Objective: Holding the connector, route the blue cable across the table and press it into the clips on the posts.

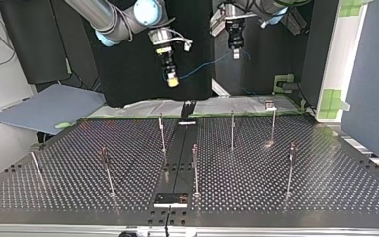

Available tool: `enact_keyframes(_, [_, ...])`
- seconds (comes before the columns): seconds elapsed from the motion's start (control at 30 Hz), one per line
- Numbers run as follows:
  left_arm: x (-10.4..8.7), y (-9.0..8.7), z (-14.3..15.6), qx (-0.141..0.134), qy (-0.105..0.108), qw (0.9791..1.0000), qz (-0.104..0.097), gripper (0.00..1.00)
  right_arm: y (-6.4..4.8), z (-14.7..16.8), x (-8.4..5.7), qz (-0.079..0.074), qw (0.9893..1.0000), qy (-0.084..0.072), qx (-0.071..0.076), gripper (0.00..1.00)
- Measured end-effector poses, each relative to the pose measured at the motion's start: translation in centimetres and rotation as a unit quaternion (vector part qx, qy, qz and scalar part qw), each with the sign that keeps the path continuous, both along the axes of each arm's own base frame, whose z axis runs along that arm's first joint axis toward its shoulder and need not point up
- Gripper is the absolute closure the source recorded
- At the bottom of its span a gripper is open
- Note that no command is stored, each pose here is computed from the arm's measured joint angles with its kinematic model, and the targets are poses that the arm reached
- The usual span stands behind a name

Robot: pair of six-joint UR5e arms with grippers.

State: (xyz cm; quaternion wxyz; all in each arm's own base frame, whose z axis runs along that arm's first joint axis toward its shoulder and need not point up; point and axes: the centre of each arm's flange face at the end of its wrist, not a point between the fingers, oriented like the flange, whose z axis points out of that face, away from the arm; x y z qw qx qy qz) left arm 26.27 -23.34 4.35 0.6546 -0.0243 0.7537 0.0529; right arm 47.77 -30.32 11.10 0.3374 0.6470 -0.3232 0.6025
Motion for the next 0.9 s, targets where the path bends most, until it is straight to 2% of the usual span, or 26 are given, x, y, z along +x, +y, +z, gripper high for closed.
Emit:
enact_keyframes(0.2, [1.6,0.9,1.7,-0.009,-0.01,0.9994,0.033,1.0,-0.3,3.4,1.0,0.022,0.9996,-0.016,-0.006,1.0])
enact_keyframes(0.5, [4.6,1.0,5.3,-0.019,-0.038,0.9966,0.07,1.0,-0.5,7.9,1.2,0.036,0.9987,-0.035,-0.009,1.0])
enact_keyframes(0.7, [6.4,1.5,7.7,-0.028,-0.056,0.9932,0.098,1.0,-0.6,11.2,1.3,0.043,0.9978,-0.05,-0.011,1.0])
enact_keyframes(0.9, [7.6,1.7,10.0,-0.035,-0.069,0.991,0.109,1.0,-0.1,13.1,1.3,0.053,0.9971,-0.053,-0.012,1.0])
